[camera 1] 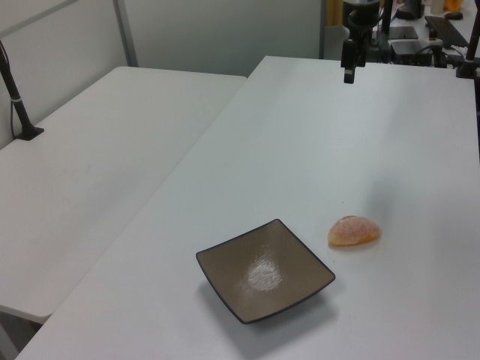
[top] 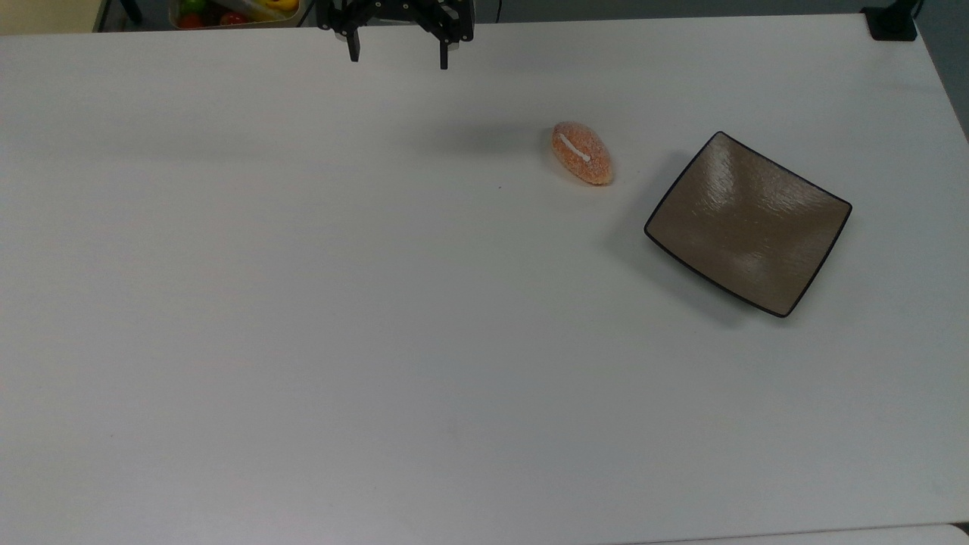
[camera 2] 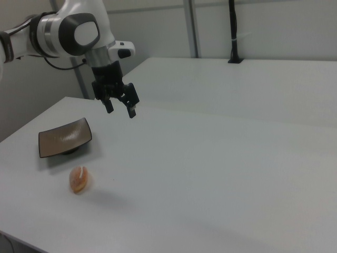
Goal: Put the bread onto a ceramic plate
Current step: 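Move the open gripper toward the orange bread roll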
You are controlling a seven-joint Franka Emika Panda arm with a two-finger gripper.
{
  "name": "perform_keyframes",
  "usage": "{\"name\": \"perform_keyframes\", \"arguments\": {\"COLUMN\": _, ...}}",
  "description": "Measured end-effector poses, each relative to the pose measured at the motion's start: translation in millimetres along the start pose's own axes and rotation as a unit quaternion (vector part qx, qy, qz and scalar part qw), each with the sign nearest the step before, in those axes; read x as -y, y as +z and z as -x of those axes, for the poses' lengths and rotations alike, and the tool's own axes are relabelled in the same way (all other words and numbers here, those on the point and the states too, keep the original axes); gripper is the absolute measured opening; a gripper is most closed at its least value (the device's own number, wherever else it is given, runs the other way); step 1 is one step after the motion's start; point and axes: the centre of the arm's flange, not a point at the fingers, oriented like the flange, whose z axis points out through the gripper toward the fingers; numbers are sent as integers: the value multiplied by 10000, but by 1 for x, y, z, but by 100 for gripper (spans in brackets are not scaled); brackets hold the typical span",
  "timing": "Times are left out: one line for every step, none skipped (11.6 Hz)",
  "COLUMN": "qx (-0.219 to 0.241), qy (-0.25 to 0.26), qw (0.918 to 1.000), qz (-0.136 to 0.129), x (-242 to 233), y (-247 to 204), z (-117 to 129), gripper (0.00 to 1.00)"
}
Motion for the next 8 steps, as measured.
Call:
{"name": "perform_keyframes", "arguments": {"qx": 3, "qy": -5, "qw": 10000, "qz": -1, "x": 1, "y": 0, "z": 0, "gripper": 100}}
{"name": "perform_keyframes", "arguments": {"qx": 12, "qy": -13, "qw": 10000, "qz": -1, "x": 1, "y": 1, "z": 0, "gripper": 100}}
{"name": "perform_keyframes", "arguments": {"qx": 30, "qy": -29, "qw": 10000, "qz": -2, "x": 3, "y": 3, "z": -1, "gripper": 100}}
{"name": "perform_keyframes", "arguments": {"qx": 46, "qy": -41, "qw": 10000, "qz": -1, "x": 5, "y": 5, "z": -2, "gripper": 100}}
{"name": "perform_keyframes", "arguments": {"qx": 56, "qy": -45, "qw": 10000, "qz": -1, "x": 5, "y": 6, "z": -2, "gripper": 100}}
{"name": "perform_keyframes", "arguments": {"qx": 58, "qy": -50, "qw": 10000, "qz": -2, "x": 6, "y": 7, "z": -2, "gripper": 100}}
{"name": "perform_keyframes", "arguments": {"qx": 58, "qy": -66, "qw": 10000, "qz": -3, "x": 8, "y": 7, "z": -2, "gripper": 100}}
{"name": "perform_keyframes", "arguments": {"qx": 71, "qy": -90, "qw": 9999, "qz": -3, "x": 10, "y": 8, "z": -2, "gripper": 100}}
